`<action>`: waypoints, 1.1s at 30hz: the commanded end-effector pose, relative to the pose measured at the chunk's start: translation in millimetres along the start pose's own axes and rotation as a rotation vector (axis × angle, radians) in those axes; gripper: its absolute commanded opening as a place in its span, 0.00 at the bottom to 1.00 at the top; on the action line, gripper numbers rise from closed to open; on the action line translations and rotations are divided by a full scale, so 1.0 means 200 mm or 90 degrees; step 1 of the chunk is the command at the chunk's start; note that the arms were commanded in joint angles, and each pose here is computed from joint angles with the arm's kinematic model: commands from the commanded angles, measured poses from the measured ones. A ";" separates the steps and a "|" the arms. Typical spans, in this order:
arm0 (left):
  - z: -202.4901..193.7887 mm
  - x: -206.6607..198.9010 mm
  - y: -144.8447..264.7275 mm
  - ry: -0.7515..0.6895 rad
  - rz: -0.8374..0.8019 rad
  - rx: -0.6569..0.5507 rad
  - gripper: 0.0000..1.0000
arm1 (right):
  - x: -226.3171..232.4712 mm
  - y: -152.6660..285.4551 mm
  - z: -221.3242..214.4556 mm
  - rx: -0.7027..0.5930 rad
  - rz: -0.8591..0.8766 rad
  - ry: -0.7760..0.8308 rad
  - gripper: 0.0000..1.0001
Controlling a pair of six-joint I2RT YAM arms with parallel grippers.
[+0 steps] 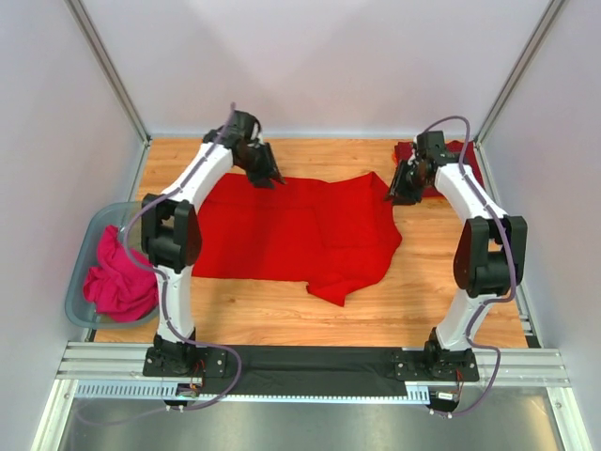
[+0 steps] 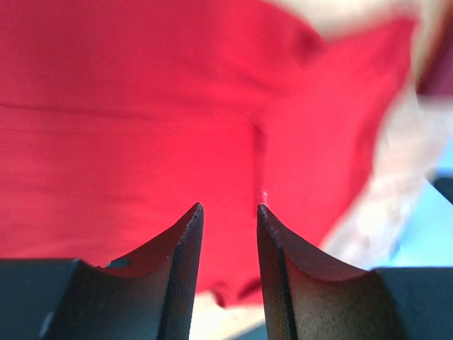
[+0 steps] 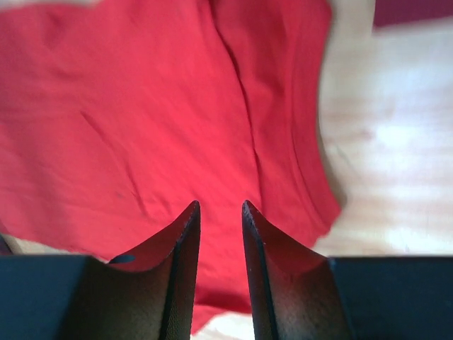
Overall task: Fold and stack the t-shirts
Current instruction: Fold the tshirt
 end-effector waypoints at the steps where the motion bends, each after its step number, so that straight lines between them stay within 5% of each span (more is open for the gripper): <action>1: -0.21 -0.20 -0.08 -0.029 -0.104 0.071 0.44 | -0.04 -0.04 -0.17 0.050 -0.017 0.002 0.32; 7: -0.50 -0.28 -0.30 -0.049 -0.133 0.178 0.44 | -0.03 -0.15 -0.34 0.086 -0.010 0.018 0.32; 22: -0.78 -0.18 -0.47 -0.032 -0.036 0.215 0.45 | -0.08 -0.31 -0.48 0.134 -0.039 0.022 0.29; 33: -0.86 -0.12 -0.51 -0.007 0.013 0.220 0.45 | -0.06 -0.29 -0.48 0.129 -0.034 0.024 0.01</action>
Point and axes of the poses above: each gripper's point midway between its finger pads, its own y axis back along the fingers, its own x axis along the line the jaws close on, z = x × y, the point moved 3 cm from there along y, back along the fingers, and after that the axes turned 8 degrees about y, right-handed, at the moved point
